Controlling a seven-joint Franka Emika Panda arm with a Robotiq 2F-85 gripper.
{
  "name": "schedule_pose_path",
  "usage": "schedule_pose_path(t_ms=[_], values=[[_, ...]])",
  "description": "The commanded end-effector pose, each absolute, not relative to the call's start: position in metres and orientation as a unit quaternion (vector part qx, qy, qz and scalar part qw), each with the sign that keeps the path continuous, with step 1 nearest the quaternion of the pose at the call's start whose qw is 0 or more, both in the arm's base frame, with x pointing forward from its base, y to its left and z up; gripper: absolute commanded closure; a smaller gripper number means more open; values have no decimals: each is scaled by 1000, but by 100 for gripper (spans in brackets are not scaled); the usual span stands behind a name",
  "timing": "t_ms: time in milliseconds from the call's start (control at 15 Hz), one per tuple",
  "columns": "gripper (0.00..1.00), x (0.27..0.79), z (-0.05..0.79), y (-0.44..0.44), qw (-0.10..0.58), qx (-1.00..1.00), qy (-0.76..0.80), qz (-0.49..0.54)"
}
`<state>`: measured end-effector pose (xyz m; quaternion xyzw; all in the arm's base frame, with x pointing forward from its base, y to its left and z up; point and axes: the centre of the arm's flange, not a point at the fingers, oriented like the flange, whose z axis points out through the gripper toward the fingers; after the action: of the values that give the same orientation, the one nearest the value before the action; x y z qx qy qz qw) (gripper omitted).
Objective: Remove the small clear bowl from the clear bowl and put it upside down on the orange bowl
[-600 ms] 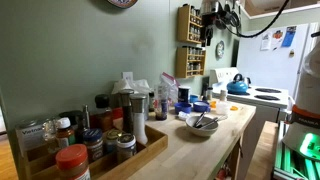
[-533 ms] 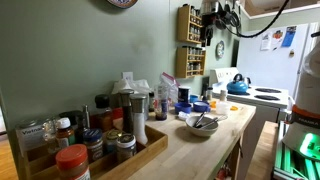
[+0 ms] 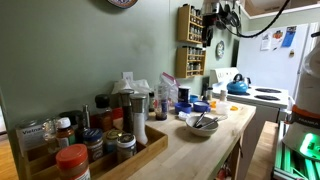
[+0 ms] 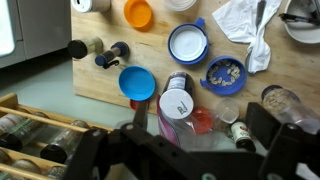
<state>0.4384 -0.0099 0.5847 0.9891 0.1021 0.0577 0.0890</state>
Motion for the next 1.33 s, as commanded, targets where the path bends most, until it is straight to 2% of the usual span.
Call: schedule_pose_path(t_ms=[0,267,467,533,867,1267], values=[[0,399,544,-54,57,986,149,55],[0,369,491,-80,54,986,160,0],[0,365,444,-72,45,988,140,-55],[0,374,472,-78,42,988,148,-34],[0,374,469,-75,37,987,154,-27],[0,341,386,-112,-105,971,213,2]])
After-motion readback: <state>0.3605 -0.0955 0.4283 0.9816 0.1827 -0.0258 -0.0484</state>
